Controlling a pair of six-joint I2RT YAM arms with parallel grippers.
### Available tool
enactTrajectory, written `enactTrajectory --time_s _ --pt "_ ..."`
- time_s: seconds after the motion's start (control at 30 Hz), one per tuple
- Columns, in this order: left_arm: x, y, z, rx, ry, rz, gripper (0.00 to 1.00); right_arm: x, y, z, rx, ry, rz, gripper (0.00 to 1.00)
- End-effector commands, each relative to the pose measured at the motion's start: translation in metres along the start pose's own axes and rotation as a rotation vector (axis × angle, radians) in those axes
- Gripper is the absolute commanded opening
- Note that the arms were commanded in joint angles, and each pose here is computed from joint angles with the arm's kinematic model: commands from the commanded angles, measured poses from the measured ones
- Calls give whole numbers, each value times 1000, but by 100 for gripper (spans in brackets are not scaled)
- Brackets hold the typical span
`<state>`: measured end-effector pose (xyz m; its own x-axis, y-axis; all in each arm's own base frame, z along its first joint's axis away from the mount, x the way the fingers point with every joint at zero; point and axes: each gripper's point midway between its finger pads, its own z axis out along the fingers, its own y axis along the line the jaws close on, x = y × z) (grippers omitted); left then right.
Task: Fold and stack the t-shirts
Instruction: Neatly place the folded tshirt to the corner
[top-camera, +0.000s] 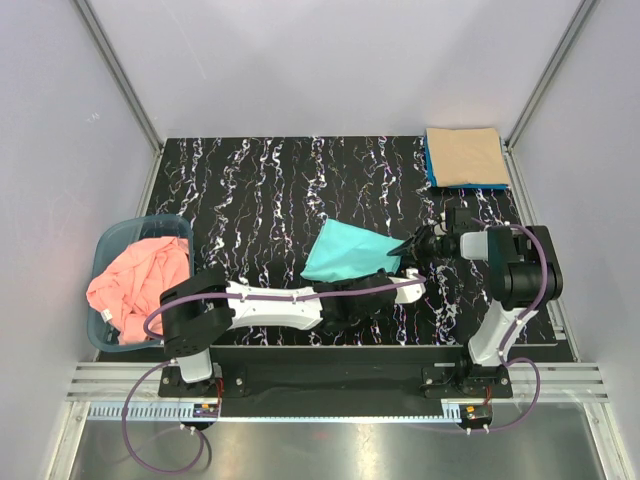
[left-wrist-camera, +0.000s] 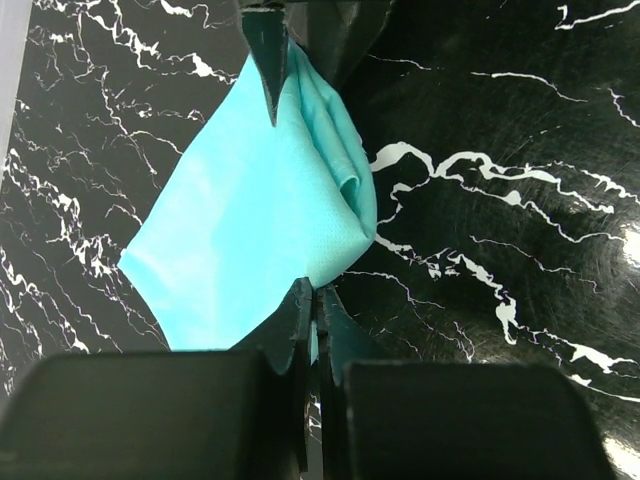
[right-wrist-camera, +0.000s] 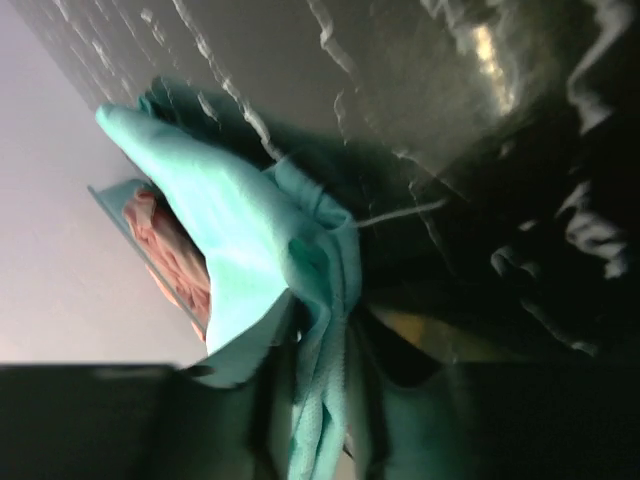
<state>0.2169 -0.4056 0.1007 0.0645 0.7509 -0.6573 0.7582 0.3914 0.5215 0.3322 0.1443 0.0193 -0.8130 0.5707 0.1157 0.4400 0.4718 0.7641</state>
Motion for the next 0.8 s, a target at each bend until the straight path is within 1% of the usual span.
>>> enactTrajectory --time_s 0.0,0.03,0.07,0.1,0.13,0.17,0.2,0.23,0.27,0.3,0.33,0.37,0.4,0.43,0.47,0.5,0.53,0.57,0.6,0.63,0.67,0.7,0.73,0.77 --pt "-32 17 -13 -22 -90 -90 0 -21 -9 12 43 -91 -51 28" --pt "-32 17 -13 -21 -87 -95 0 -23 -5 11 37 -97 -64 21" --pt "-35 17 -13 -17 -88 -131 6 -28 3 10 30 -105 -95 7" --pt "-30 16 -14 -10 -62 -138 16 -28 11 9 28 -113 -128 1" --pt "-31 17 -16 -11 -66 -152 26 -31 19 6 36 -115 -153 0" --pt "-32 19 -19 -10 -74 -177 43 -33 20 4 67 -127 -175 0" --pt "-34 22 -28 -10 -93 -201 48 -34 26 0 84 -136 -252 0" --pt "-35 25 -33 -13 -102 -219 53 -36 32 -4 131 -140 -289 0" --pt "-31 27 -38 -16 -100 -258 57 -39 32 -9 169 -146 -371 0" --pt "-36 36 -53 -23 -127 -293 61 -41 37 -16 199 -160 -416 0" --pt "-36 40 -60 -29 -133 -320 62 -45 40 -24 258 -173 -451 0" --pt "-30 45 -68 -53 -125 -374 62 -49 38 -30 308 -181 -521 0" --pt "-28 59 -86 -77 -130 -399 63 -53 37 -36 356 -194 -552 0" --pt "-23 69 -94 -109 -123 -456 63 -61 36 -48 439 -221 -572 0" --pt "-12 69 -102 -112 -99 -516 63 -67 35 -55 480 -230 -621 0" --pt "-15 81 -121 -118 -142 -578 63 -72 36 -60 513 -238 -648 0" --pt "-14 82 -129 -106 -158 -614 63 -81 44 -70 549 -261 -676 0" --pt "-6 78 -135 -93 -157 -666 63 -83 50 -72 544 -246 -749 0" --pt "-6 85 -151 -86 -195 -712 63 -86 54 -70 540 -225 -793 0" --pt "-3 85 -157 -80 -202 -743 63 -100 65 -84 600 -269 -814 0" --pt "8 81 -159 -73 -184 -778 63 -109 65 -86 642 -271 -820 0" --pt "9 86 -169 -69 -210 -805 63 -119 69 -93 685 -294 -837 0" --pt "12 86 -171 -64 -209 -815 63 -132 89 -108 718 -347 -863 0" --pt "20 84 -171 -61 -196 -818 63 -143 90 -107 749 -351 -872 0"
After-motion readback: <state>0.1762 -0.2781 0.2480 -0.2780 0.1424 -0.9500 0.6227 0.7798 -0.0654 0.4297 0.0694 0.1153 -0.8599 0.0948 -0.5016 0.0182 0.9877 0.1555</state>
